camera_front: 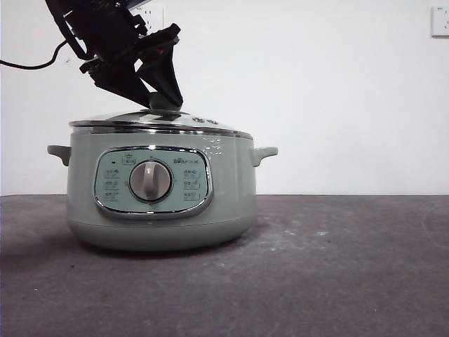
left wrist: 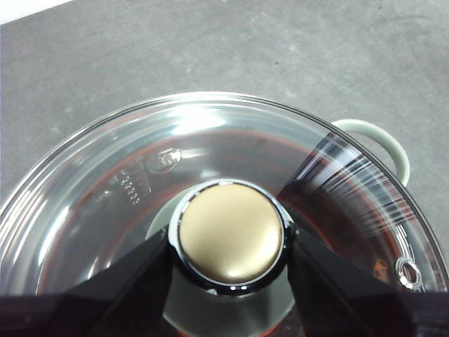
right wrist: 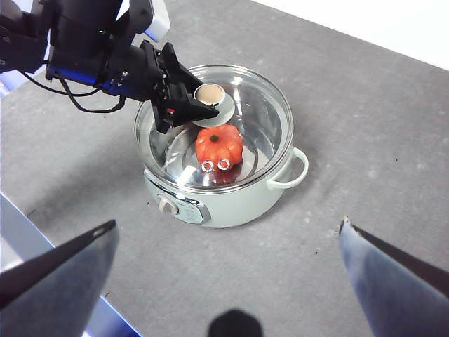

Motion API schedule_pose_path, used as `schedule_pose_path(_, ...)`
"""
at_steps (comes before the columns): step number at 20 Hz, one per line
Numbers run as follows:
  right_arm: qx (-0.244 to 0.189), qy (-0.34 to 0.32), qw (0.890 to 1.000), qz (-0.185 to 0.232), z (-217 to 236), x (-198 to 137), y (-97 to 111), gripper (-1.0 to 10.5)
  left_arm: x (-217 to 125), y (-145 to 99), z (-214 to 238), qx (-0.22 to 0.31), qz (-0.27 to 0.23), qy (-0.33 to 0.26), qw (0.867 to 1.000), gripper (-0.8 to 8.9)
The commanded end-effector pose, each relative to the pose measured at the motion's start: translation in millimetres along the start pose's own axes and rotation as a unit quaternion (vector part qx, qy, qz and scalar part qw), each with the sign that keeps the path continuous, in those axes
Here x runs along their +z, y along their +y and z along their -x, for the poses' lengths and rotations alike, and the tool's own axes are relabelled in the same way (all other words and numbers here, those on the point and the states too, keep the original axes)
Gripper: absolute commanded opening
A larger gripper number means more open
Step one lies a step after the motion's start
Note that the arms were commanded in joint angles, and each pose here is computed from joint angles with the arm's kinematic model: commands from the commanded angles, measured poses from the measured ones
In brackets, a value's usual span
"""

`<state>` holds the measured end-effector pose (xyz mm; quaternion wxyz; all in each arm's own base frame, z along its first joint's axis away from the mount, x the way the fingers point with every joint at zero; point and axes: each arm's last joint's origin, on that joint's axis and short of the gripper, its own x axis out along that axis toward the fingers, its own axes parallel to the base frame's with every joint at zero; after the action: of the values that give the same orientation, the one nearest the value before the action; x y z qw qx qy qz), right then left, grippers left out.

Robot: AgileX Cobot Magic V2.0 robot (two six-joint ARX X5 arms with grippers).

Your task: Pick up the pumpkin,open the lid,put the pumpkin in the pot,close the lid

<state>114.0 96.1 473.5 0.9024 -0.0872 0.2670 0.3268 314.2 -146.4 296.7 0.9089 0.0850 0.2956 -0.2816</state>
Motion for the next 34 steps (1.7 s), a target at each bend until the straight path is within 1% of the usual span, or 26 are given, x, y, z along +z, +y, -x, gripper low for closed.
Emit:
schedule_pose_path(1,0.001,-0.001,1.0,-0.004,0.1,-0.2,0.3,5.6,4.8,-1.2,2.6,-0.006,-0.008,-0.004,1.0,2.49)
schedule_pose_path(2,0.002,-0.001,1.0,-0.004,0.1,-0.3,0.3,5.6,3.9,-1.3,2.6,-0.007,-0.007,0.001,1.0,4.09)
schedule_pose_path(3,0.001,-0.001,1.0,-0.004,0.1,-0.3,0.3,5.6,3.2,-1.4,2.6,-0.007,-0.007,0.004,1.0,5.0)
schedule_pose_path(12,0.002,0.023,1.0,-0.003,0.2,-5.0,0.3,5.6,6.3,-2.3,10.8,-0.006,-0.008,-0.006,1.0,5.06)
schedule_pose_path(14,0.022,0.03,0.999,-0.004,0.1,-6.1,1.4,5.6,10.3,-3.9,24.1,-0.005,-0.01,-0.018,1.0,5.06)
schedule_pose_path(17,0.052,0.039,0.998,-0.005,0.4,-7.8,3.1,5.6,13.6,-8.8,59.4,-0.005,-0.011,-0.027,1.0,5.05)
schedule_pose_path(20,0.057,0.059,0.997,-0.007,-0.4,-11.1,3.4,5.6,7.2,-17.2,108.6,-0.015,-0.009,-0.015,1.0,5.03)
schedule_pose_path(22,0.084,0.074,0.994,-0.01,-1.3,-13.2,4.9,5.6,-1.0,-23.8,140.2,-0.039,-0.005,-0.007,0.999,5.01)
schedule_pose_path(24,0.116,0.086,0.989,-0.012,-2.9,-14.2,6.7,4.9,-11.1,-31.2,171.8,-0.072,0.005,-0.004,0.997,4.99)
schedule_pose_path(25,0.122,0.089,0.988,-0.012,-2.8,-14.7,7.0,4.8,-15.7,-34.1,183.4,-0.085,0.011,-0.002,0.996,4.98)
schedule_pose_path(26,0.13,0.091,0.987,-0.013,-3.2,-14.8,7.5,4.7,-21.6,-37.5,196.1,-0.103,0.012,0.0,0.995,4.89)
schedule_pose_path(27,0.13,0.094,0.987,-0.013,-3.6,-15.1,7.5,4.7,-26.5,-39.9,204.8,-0.115,0.014,0.005,0.993,4.31)
schedule_pose_path(28,0.129,0.099,0.987,-0.014,-4.1,-15.8,7.4,4.6,-31.6,-41.9,213.2,-0.121,0.016,0.011,0.992,3.3)
schedule_pose_path(29,0.129,0.106,0.986,-0.015,-4.9,-16.6,7.4,3.9,-36.2,-43.6,219.5,-0.128,0.018,0.017,0.991,2.07)
schedule_pose_path(30,0.129,0.114,0.985,-0.016,-5.4,-17.6,7.4,2.4,-40.4,-44.9,225.2,-0.13,0.019,0.023,0.991,0.69)
schedule_pose_path(31,0.129,0.116,0.985,-0.013,-6.5,-17.6,7.4,1.1,-42.9,-45.5,227.7,-0.13,0.021,0.029,0.991,-0.18)
schedule_pose_path(32,0.13,0.115,0.985,-0.004,-6.5,-17.6,7.4,-0.3,-45.2,-46.0,229.9,-0.131,0.022,0.035,0.991,-0.09)
schedule_pose_path(34,0.13,0.114,0.985,0.0,-6.5,-17.6,7.4,-0.1,-47.0,-46.4,231.4,-0.131,0.024,0.04,0.99,-0.08)
